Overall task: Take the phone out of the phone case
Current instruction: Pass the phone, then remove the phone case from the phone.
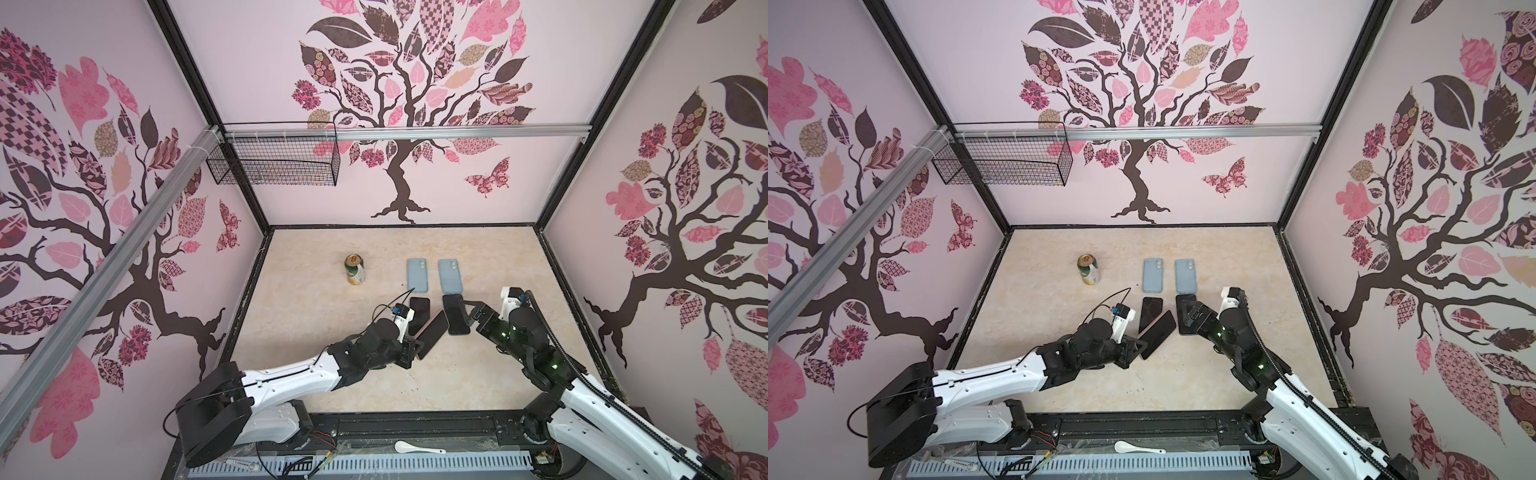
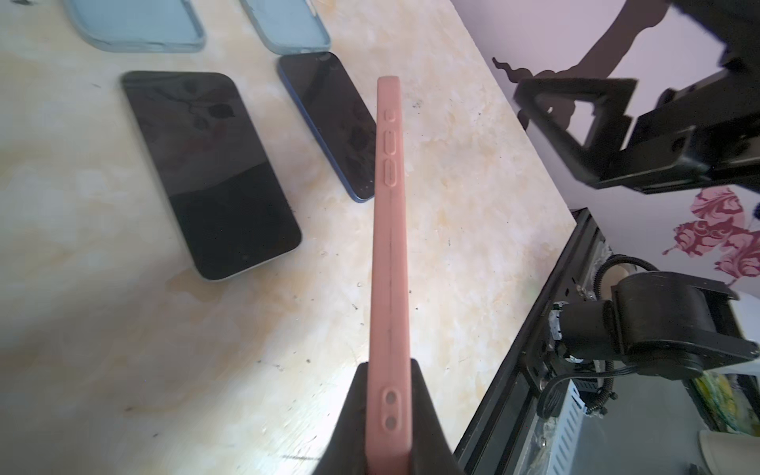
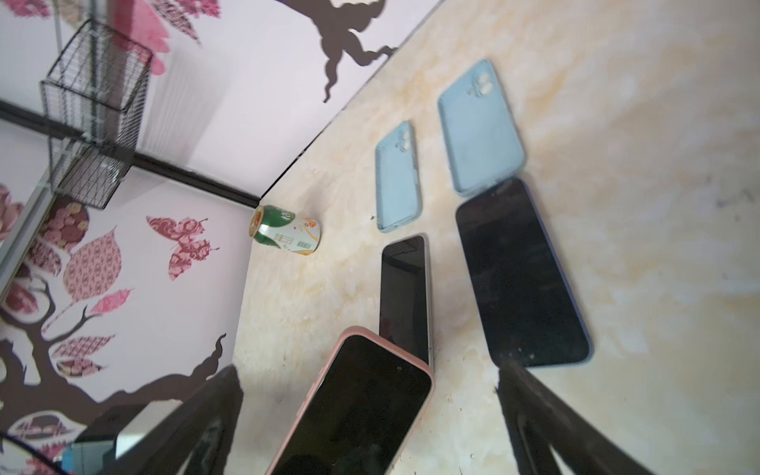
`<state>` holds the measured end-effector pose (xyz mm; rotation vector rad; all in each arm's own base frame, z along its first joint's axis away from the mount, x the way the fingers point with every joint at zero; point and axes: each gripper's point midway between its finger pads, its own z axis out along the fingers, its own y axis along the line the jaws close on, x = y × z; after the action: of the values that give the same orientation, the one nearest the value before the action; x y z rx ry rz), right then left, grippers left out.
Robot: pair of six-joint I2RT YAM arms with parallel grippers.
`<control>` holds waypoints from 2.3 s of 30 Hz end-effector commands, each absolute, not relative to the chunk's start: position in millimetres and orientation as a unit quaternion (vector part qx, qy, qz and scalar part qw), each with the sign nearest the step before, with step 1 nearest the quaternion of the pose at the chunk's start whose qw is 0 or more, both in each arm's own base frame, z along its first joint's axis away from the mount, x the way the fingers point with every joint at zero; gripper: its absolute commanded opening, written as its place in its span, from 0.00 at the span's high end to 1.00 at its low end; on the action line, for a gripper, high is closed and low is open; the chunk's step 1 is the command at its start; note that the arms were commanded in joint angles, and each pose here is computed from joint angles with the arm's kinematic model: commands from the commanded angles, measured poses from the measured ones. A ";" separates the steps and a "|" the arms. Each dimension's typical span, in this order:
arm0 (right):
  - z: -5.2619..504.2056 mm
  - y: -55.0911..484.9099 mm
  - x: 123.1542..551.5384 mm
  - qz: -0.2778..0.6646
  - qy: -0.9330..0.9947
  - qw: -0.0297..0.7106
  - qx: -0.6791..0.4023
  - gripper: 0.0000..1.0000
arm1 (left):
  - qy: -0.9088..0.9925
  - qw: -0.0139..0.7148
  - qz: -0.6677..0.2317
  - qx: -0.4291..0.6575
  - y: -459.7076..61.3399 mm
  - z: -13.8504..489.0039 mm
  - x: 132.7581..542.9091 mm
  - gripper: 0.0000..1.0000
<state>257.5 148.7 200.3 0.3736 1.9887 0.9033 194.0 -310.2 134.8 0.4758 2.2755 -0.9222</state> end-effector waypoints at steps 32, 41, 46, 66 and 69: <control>252.5 258.4 216.4 0.312 0.651 0.432 -0.540 0.28 | 0.798 0.347 -0.347 0.350 -230.8 248.9 203.4 1.00; 236.5 243.1 194.9 0.273 0.637 0.378 -0.614 0.33 | 0.735 0.324 -0.417 0.425 -231.8 263.7 188.8 1.00; 233.1 245.8 185.3 0.298 0.629 0.358 -0.622 0.36 | 0.709 0.334 -0.412 0.465 -227.0 269.3 176.4 1.00; 243.9 266.5 160.7 0.387 0.565 0.338 -0.646 0.52 | 0.656 0.339 -0.412 0.533 -227.5 284.7 160.1 1.00; 246.4 268.2 155.9 0.397 0.557 0.335 -0.649 0.57 | 0.658 0.339 -0.410 0.533 -227.1 284.5 160.5 1.00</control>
<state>165.8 263.2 233.3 -1.6768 1.5100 0.9593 162.6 -223.8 262.2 1.3605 1.8179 -1.0568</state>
